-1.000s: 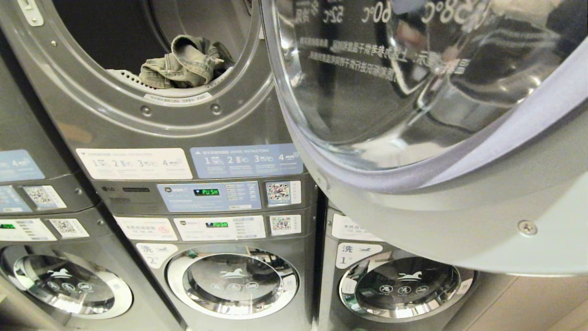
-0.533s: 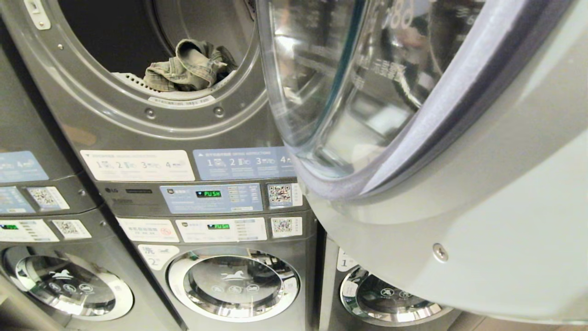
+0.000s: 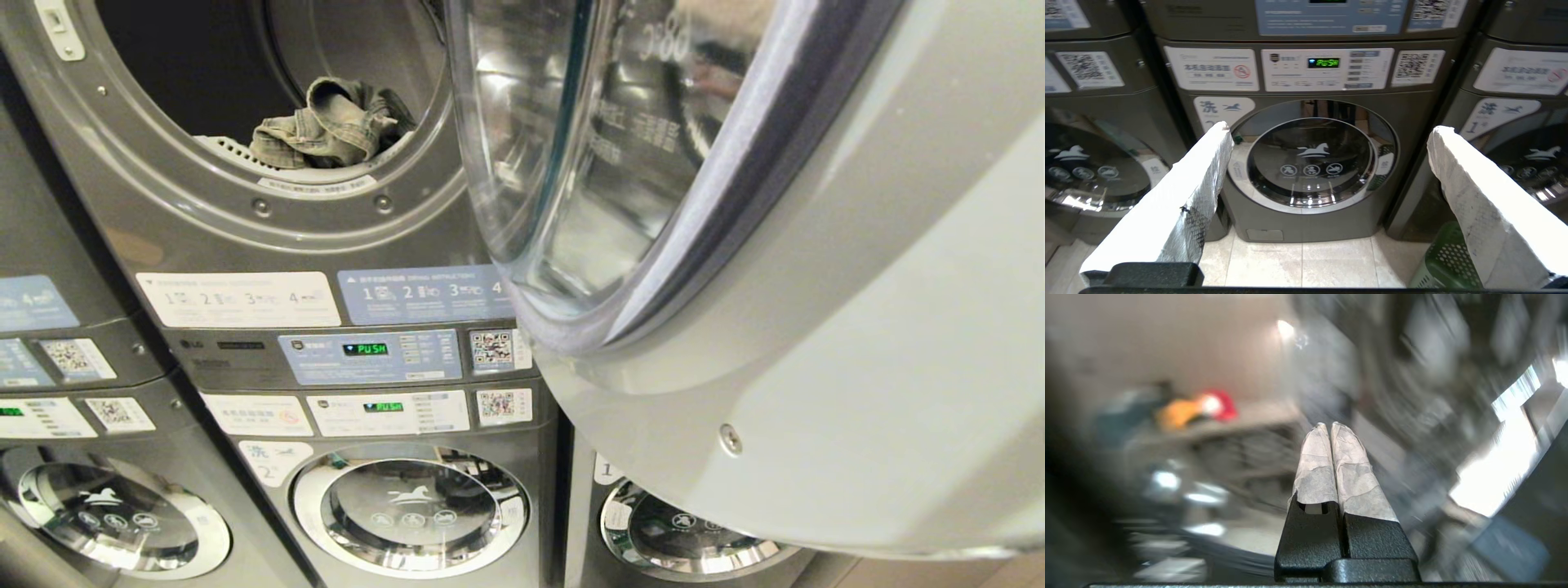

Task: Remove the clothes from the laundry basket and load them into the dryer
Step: Close the dryer

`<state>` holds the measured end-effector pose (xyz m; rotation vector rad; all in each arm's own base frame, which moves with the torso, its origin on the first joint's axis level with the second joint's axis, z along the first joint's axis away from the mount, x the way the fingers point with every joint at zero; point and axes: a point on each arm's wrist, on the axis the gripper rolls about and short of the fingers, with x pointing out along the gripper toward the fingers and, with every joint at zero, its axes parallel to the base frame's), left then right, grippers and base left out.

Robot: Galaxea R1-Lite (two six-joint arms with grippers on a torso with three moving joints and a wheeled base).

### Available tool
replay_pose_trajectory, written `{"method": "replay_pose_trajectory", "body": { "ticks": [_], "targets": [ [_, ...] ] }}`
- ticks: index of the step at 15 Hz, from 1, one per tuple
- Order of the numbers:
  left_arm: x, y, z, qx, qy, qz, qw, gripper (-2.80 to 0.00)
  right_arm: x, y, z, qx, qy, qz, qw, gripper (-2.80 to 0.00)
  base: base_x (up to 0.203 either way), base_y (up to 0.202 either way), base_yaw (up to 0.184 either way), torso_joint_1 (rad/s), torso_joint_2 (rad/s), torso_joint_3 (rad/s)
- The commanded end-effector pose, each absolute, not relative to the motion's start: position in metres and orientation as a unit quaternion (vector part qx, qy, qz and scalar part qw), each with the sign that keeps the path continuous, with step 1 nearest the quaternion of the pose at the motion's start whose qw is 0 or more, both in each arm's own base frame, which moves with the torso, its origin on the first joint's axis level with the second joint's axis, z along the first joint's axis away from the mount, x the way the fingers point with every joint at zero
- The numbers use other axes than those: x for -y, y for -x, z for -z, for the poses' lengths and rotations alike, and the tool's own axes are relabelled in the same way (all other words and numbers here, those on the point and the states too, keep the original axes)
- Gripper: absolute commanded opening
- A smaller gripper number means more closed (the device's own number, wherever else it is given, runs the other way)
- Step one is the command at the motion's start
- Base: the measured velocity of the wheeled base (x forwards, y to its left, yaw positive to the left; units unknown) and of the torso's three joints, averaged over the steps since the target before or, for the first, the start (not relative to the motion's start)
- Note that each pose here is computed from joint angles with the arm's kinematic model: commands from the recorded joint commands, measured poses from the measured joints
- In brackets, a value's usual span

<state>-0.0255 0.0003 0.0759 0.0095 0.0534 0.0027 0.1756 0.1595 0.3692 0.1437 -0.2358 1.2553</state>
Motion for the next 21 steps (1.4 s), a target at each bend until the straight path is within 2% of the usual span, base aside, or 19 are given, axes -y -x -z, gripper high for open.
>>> {"method": "replay_pose_trajectory", "body": {
  "ticks": [1, 3, 6, 19, 21],
  "targets": [
    [0.0, 0.026, -0.076, -0.026, -0.005, -0.001, 1.0, 0.0, -0.176, -0.205, -0.339, 0.062, -0.059, -0.546, 0.833, -2.8, 0.0, 0.0, 0.0, 0.0, 0.0, 0.0],
    [0.0, 0.026, -0.076, -0.026, -0.005, -0.001, 1.0, 0.0, -0.186, -0.218, -0.293, 0.0, -0.029, -0.508, 0.861, -2.8, 0.0, 0.0, 0.0, 0.0, 0.0, 0.0],
    [0.0, 0.026, -0.076, -0.026, -0.005, -0.001, 1.0, 0.0, -0.188, -0.222, -0.244, -0.064, 0.018, -0.493, 0.867, -2.8, 0.0, 0.0, 0.0, 0.0, 0.0, 0.0],
    [0.0, 0.026, -0.076, -0.026, -0.004, -0.001, 1.0, 0.0, -0.188, -0.213, -0.239, -0.065, 0.03, -0.502, 0.862, -2.8, 0.0, 0.0, 0.0, 0.0, 0.0, 0.0],
    [0.0, 0.026, -0.076, -0.025, -0.003, -0.001, 1.0, 0.0, -0.185, -0.212, -0.242, -0.056, 0.04, -0.48, 0.875, -2.8, 0.0, 0.0, 0.0, 0.0, 0.0, 0.0]
  ]
}}
